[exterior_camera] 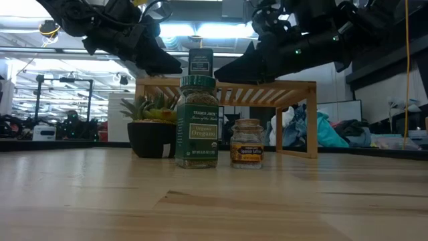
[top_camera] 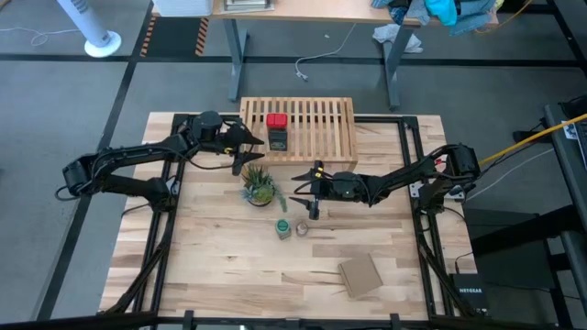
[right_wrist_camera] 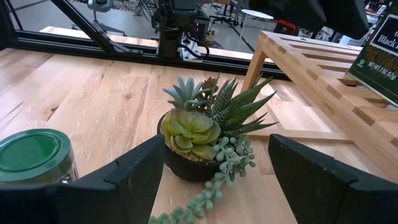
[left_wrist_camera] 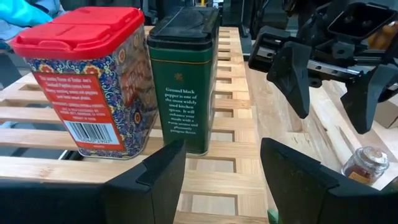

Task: Shelf spices
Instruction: Remove the black seasoning can from the shelf

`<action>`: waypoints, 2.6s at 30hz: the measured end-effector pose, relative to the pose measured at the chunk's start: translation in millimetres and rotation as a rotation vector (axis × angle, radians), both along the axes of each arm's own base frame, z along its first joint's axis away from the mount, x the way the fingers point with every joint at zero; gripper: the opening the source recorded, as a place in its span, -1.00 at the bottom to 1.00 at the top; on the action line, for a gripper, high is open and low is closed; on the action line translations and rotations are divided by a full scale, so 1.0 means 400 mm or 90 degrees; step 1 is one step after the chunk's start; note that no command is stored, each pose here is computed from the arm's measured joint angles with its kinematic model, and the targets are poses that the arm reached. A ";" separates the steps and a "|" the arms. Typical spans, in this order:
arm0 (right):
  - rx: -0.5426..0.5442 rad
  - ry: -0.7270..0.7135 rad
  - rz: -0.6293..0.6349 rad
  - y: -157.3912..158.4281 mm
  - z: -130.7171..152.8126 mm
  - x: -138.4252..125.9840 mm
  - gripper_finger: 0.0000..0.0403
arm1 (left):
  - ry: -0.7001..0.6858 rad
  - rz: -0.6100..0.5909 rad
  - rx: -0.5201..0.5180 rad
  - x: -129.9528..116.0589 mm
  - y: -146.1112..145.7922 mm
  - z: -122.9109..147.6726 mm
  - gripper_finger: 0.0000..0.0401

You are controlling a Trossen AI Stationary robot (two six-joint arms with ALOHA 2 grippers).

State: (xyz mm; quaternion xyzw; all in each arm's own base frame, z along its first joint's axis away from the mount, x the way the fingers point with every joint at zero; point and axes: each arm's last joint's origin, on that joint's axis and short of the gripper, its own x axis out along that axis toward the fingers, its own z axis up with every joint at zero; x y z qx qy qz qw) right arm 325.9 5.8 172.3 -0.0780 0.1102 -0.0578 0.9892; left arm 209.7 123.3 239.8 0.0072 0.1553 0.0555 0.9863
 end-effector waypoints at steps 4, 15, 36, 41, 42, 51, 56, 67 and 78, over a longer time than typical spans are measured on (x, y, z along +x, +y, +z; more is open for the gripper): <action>0.000 -0.002 0.000 0.000 0.001 0.000 0.45 | -0.001 0.019 -0.034 0.000 0.001 -0.001 0.01; 0.000 -0.004 0.000 0.001 0.001 0.000 0.45 | 0.074 0.061 0.011 -0.009 0.002 -0.024 0.14; 0.054 -0.026 -0.010 0.001 0.007 0.001 0.45 | 0.000 0.047 0.060 0.003 0.005 0.006 0.26; 0.055 -0.031 -0.010 0.001 0.009 0.002 0.45 | -0.011 0.023 0.067 0.012 -0.009 0.009 0.26; 0.055 -0.033 -0.009 0.001 0.010 0.002 0.45 | -0.015 0.021 0.069 0.013 -0.010 0.011 0.26; 0.055 -0.047 -0.009 0.001 0.015 0.003 0.45 | -0.035 0.023 0.081 0.014 -0.008 0.019 0.26; 0.055 -0.050 -0.009 0.001 0.016 0.003 0.45 | -0.038 0.023 0.087 0.014 -0.006 0.021 0.26; 0.052 -0.058 -0.003 0.001 0.019 0.003 0.45 | -0.058 0.029 0.099 0.022 0.004 0.064 0.26; 0.054 -0.056 0.008 0.003 0.019 0.003 0.45 | -0.021 0.030 0.080 0.026 0.011 0.102 0.26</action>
